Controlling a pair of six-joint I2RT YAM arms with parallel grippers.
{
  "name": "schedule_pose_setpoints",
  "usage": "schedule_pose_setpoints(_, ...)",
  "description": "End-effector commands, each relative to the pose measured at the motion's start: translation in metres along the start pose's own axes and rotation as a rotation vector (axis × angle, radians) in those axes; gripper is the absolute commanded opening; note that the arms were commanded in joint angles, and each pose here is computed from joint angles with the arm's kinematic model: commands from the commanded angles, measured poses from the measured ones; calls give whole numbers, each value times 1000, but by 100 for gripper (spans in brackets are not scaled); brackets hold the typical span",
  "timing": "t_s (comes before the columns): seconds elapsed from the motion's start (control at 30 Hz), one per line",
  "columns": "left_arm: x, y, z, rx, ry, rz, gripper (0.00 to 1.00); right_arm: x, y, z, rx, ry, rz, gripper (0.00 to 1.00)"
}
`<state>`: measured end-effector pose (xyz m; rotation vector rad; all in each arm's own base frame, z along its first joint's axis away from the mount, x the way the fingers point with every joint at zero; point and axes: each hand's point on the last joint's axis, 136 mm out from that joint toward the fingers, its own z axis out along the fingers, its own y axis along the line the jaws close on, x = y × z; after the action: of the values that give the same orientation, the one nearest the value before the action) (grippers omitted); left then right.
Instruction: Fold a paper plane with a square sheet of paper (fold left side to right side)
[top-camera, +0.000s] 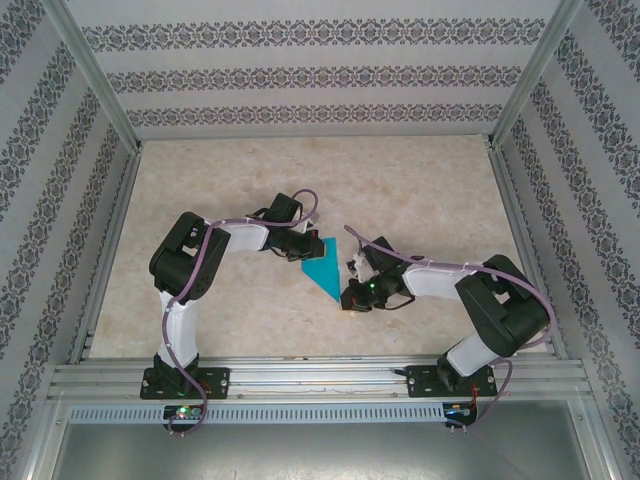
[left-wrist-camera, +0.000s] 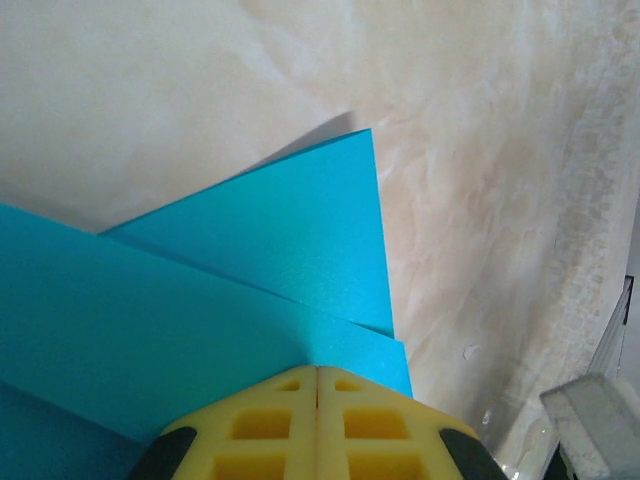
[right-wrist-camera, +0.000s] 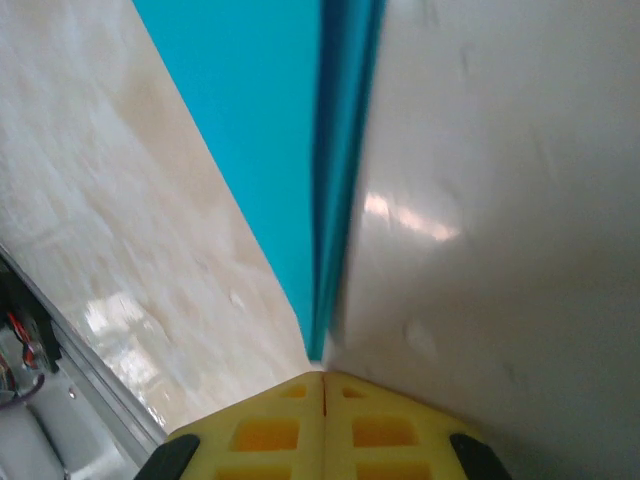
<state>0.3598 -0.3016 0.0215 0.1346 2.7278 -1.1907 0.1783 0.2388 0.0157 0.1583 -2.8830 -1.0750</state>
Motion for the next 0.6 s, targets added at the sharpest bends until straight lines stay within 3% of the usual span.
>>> schedule_pose_setpoints(0.0,-8,9,-4,-5,-37,-38,6,18,0,-13,11,41,1,0)
schedule_pose_setpoints(0.07,-18,-15,-12,67,-65,-19,12,7,13,-27,-36,-19,-43,5)
schedule_pose_setpoints(0.17,-33,-47,-31,146,-115,20,21,-14,25,-48,-86,-124,-104,21)
schedule_pose_setpoints(0.37,-54,-66,-85,140,-259,85,37,-61,36,-75,-117,-326,-199,51)
schedule_pose_setpoints(0.57,-47,-50,-131,65,-410,112,41,-91,44,-61,-155,-341,-265,56)
